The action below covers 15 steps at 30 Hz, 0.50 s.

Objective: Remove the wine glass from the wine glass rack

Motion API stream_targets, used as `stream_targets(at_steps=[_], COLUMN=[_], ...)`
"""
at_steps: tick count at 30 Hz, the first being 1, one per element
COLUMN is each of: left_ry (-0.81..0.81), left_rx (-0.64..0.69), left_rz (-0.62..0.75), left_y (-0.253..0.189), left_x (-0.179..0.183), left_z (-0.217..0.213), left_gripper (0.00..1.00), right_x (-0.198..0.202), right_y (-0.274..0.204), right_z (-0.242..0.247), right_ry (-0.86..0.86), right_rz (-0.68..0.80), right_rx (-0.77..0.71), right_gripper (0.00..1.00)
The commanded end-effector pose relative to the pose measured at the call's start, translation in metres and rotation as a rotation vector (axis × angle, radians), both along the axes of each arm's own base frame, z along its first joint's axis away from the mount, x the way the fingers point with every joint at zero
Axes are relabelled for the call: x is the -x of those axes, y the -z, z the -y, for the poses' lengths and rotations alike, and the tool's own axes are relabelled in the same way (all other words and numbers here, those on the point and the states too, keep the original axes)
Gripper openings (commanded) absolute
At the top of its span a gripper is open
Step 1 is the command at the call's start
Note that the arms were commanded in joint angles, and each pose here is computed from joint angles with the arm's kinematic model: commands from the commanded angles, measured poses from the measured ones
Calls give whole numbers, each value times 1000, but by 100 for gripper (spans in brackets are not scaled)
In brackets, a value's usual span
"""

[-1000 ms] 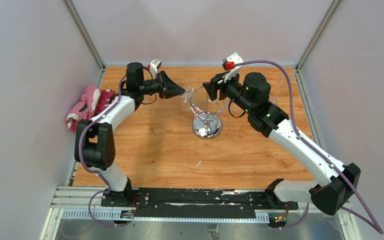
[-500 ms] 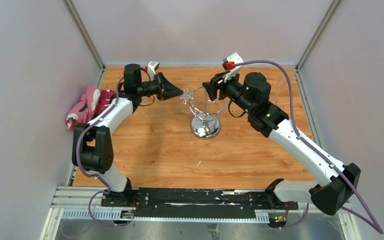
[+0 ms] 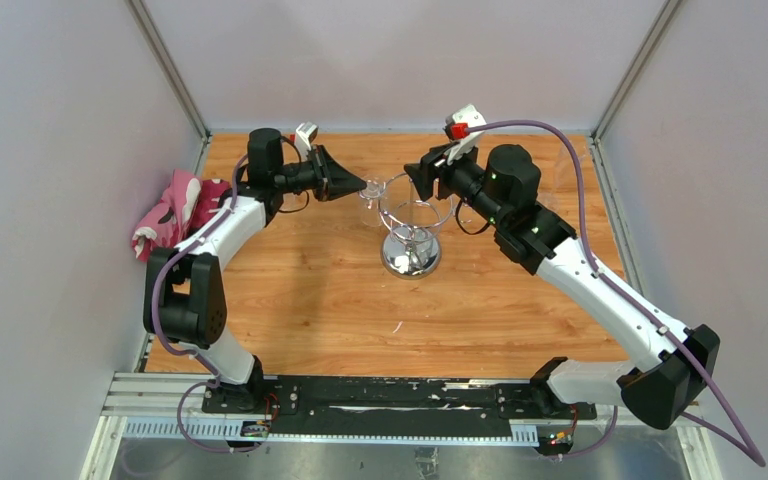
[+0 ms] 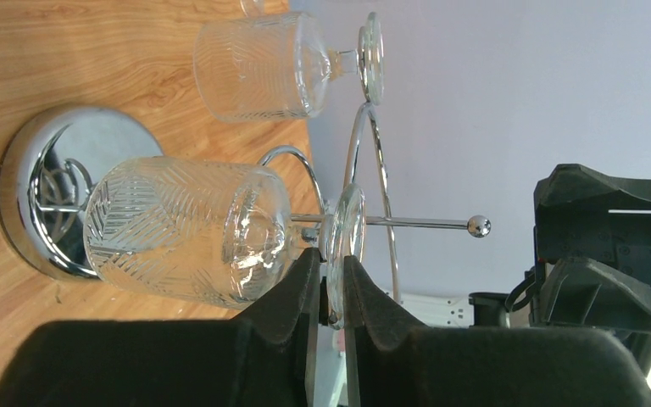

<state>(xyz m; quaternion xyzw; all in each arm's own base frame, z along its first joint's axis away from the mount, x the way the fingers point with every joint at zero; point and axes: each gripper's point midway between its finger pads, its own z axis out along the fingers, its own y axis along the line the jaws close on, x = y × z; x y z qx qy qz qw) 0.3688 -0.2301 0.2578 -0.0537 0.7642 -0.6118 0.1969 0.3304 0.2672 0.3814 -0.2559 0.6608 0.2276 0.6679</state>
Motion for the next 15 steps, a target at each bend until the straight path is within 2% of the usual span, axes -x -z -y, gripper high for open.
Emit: stream_targets(at_steps=[1,15], left_ry=[35,-5], left_rx=[46,56], left_rz=[133,187], left_y=[-44,-67], left_x=[5,13], left_z=[0,-21], left_gripper=[0,0], right_x=[3,2], right_y=[1,3], right_z=[-8,-9], right_ry=[-22,-22], right_rz=[2,-3], right_rx=[-17,-13], right_gripper=[64,64])
